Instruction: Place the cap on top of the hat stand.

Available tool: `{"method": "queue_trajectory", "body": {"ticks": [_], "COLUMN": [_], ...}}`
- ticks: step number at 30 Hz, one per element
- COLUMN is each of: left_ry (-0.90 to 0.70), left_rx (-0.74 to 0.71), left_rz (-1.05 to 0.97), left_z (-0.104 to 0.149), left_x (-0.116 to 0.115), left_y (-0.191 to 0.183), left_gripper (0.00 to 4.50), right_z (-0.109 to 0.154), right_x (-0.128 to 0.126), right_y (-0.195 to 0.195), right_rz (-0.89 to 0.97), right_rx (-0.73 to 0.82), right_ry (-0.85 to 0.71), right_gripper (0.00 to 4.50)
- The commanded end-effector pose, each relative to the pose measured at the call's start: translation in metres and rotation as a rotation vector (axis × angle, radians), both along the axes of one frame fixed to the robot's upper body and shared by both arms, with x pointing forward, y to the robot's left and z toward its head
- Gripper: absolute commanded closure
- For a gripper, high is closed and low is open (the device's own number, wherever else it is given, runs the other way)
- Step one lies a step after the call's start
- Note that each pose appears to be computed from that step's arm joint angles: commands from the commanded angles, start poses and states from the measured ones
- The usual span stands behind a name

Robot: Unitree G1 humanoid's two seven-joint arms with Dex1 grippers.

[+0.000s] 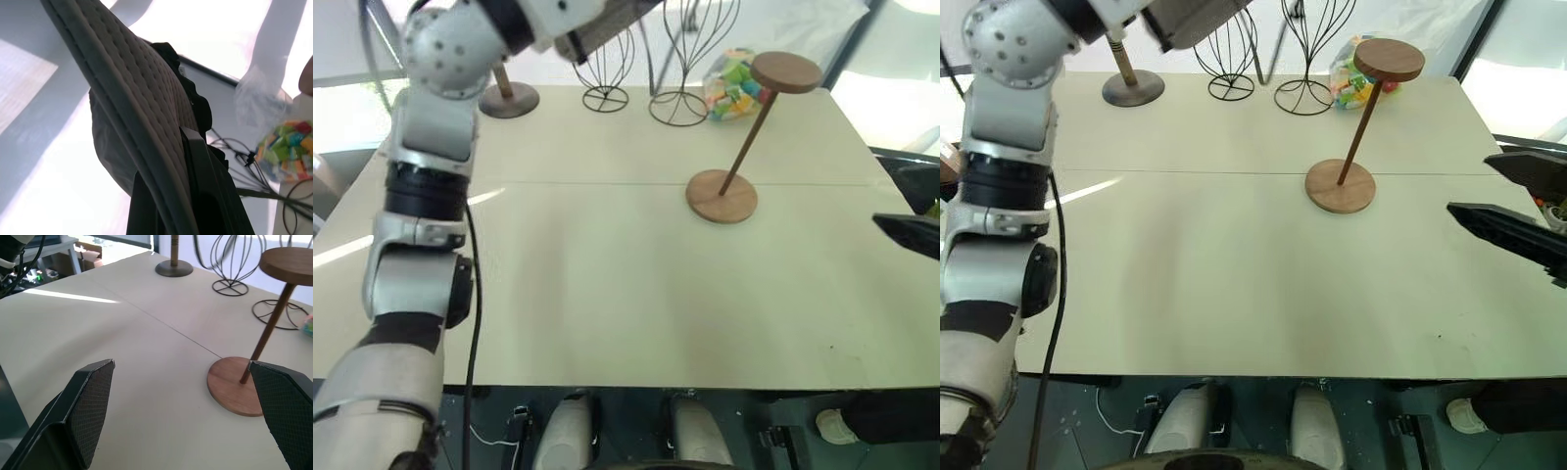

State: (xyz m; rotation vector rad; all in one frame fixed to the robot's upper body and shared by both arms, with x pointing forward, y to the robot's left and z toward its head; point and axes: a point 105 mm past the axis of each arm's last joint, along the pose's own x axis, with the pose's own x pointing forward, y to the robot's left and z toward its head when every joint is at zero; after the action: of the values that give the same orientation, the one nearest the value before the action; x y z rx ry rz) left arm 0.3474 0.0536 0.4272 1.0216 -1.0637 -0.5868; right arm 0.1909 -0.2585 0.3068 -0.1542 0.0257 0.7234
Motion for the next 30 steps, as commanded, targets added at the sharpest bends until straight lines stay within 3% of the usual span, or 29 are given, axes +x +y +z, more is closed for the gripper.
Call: {"method": "queue_trajectory", "body": {"ticks": [1,7,12,17,21,30], "left_ry": [-0.192,-0.398,-0.557,-0.674,-0.664,-0.448], "left_rx": [0.077,0.312,0.506,0.612,0.661,0.649], "left_rz": [-0.075,-0.072,-0.024,-0.024,-0.030,-0.100], "left_z": [0.005,-0.044,-0.086,-0.119,-0.141,-0.188], "left_x": [-0.019,-0.008,0.009,0.020,0.029,0.028], "left_y": [-0.033,-0.067,-0.073,-0.078,-0.076,-0.071], "left_gripper": [4.47,4.47,4.47,4.47,4.47,4.47], "right_z": [0.010,0.007,0.003,-0.005,-0.010,-0.018], "right_x": [-0.013,-0.021,-0.028,-0.033,-0.037,-0.036], "right_y": [-0.003,-0.007,-0.012,-0.026,-0.035,-0.051], "right_rz": [-0.041,-0.091,-0.136,-0.210,-0.254,-0.326], "right_rx": [0.012,0.023,0.033,0.045,0.048,0.023], "right_ry": [-0.066,-0.067,-0.055,-0.032,-0.018,0.007], "right_gripper": [0.00,0.00,0.00,0.00,0.00,0.00]}}
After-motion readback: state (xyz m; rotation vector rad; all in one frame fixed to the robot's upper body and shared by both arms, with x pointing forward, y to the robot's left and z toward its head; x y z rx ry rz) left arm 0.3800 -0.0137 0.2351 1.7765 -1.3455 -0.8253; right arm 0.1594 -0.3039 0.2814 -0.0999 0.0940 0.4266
